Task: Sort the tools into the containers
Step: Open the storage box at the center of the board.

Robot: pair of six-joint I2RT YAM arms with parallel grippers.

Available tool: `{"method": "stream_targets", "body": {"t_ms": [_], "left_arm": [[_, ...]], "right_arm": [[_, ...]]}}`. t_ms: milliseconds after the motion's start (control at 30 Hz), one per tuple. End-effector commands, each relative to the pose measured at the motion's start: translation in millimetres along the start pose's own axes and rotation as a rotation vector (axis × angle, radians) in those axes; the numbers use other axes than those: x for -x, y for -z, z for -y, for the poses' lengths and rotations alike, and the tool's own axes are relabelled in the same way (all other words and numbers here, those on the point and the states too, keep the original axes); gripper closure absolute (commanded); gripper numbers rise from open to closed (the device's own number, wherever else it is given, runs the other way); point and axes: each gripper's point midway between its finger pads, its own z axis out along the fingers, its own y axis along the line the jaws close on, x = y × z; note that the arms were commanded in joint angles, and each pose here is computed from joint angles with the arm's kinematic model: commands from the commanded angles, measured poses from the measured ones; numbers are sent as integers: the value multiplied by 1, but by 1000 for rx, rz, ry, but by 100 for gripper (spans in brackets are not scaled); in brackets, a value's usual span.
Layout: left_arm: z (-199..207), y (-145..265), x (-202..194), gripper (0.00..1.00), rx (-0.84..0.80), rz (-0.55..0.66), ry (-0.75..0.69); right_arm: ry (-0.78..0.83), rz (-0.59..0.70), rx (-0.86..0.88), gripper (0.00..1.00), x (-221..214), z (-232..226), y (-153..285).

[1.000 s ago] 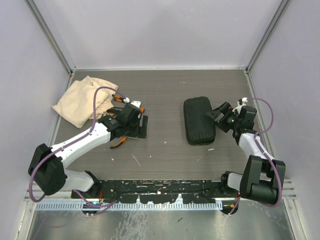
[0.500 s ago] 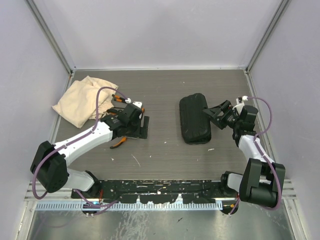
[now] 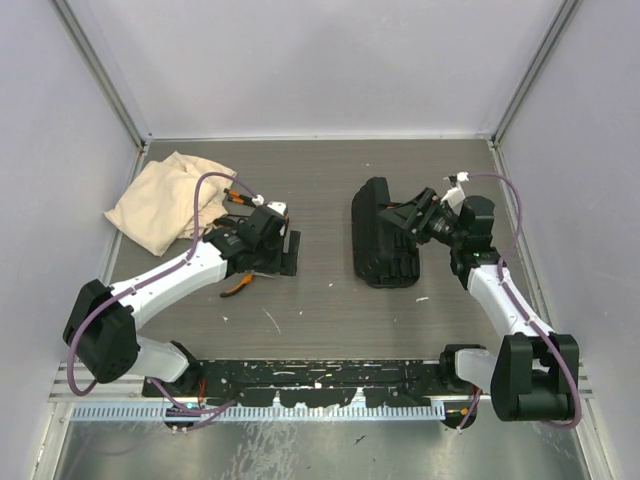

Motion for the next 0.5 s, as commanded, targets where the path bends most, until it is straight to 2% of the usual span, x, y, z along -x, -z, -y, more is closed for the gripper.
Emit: {"method": "stream_targets", "body": {"t_ms": [0,300,467], "left_arm": [[6,7,17,17,-26,61,3],[-5,17,15,17,2,93,15],[-11,30,21,17,13,154,35]], "right_arm": [[54,4,73,22,1,-35,-16],[77,-85,113,23,-36,-65,-53],[97,-140,139,23,-59,-82,-73]]}}
